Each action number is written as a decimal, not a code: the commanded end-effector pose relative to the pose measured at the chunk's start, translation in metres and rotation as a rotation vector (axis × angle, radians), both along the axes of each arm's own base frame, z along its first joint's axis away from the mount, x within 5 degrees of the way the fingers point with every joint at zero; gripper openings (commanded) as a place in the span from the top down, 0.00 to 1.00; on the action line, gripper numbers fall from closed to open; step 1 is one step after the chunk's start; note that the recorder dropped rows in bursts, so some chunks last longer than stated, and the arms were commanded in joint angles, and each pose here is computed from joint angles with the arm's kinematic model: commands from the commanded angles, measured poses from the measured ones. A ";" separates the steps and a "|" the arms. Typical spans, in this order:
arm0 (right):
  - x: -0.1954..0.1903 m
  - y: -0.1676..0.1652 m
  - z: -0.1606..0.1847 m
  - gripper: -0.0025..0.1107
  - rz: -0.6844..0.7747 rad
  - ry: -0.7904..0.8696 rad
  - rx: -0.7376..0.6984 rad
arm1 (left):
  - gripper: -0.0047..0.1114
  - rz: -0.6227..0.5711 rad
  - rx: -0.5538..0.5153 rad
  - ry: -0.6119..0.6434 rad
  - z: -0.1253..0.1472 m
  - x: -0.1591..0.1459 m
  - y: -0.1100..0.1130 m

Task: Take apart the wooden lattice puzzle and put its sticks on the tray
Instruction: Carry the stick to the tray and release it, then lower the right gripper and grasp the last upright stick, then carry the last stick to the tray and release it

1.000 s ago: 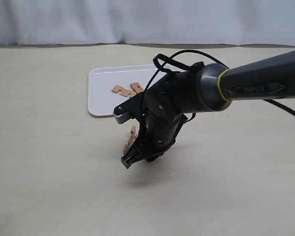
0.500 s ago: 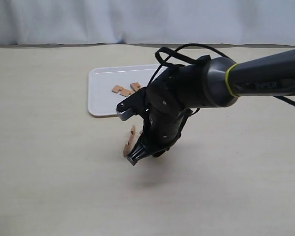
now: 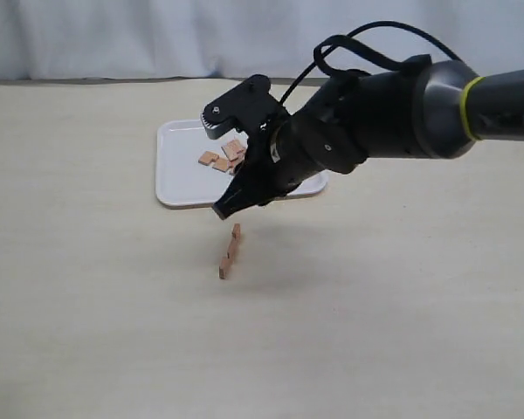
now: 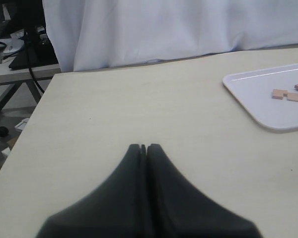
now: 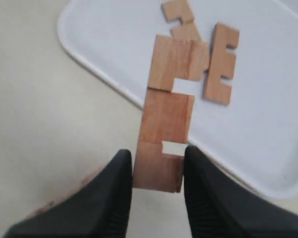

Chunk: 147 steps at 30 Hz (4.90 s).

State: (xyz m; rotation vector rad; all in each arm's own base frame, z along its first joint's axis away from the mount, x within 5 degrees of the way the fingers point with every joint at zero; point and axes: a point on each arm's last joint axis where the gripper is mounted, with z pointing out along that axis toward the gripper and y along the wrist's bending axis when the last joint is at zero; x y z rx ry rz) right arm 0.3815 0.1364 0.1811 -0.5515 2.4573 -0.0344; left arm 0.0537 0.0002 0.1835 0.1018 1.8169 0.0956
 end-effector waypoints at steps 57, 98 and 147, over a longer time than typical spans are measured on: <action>-0.022 0.045 -0.017 0.55 0.003 0.245 0.162 | 0.96 -0.001 0.001 -0.015 0.001 0.000 0.000; -0.014 0.042 -0.062 0.94 -0.135 0.262 0.083 | 0.96 -0.002 -0.001 -0.012 0.001 0.000 0.000; 0.073 -0.044 -0.023 0.47 -0.333 -0.008 0.204 | 0.96 -0.002 -0.001 -0.012 0.001 0.000 0.000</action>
